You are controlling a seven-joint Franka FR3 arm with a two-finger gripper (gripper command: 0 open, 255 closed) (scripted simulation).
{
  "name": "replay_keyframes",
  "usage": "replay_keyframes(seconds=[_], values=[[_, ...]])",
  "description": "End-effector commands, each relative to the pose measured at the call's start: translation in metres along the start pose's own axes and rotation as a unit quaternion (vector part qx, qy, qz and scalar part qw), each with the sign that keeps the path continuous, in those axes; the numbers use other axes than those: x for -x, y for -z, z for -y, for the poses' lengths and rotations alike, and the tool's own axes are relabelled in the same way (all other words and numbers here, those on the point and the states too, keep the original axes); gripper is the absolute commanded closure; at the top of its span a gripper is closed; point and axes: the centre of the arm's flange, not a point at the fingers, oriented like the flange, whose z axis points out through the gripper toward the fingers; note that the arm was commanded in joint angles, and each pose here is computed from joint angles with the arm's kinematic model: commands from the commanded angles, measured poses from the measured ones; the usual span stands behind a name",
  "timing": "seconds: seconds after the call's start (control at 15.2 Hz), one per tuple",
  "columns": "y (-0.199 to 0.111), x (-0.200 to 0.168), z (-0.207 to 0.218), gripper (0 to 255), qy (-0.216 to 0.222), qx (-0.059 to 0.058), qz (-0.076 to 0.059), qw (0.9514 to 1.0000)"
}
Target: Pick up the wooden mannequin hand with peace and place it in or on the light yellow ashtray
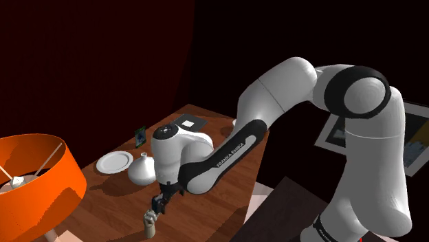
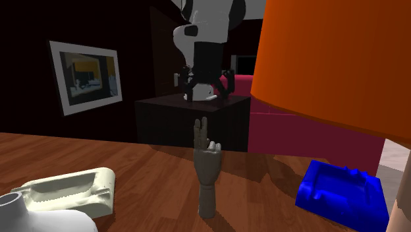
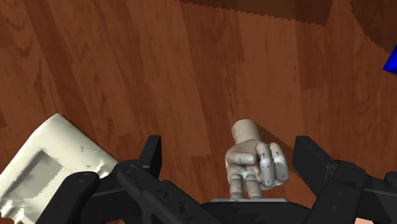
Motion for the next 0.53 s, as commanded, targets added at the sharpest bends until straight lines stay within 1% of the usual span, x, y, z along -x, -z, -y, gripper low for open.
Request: replay_keyframes(seconds=[0.0,0.26,0.46], values=[[-0.015,-0.012,0.017,0,0.002,0.006,-0.006,1.0000],[-0.045,-0.039,0.052,0,0.005,0.017,-0.016,0.9997],[-0.059,-0.043,0.057,0,0.006,0.018,-0.018,0.9997]])
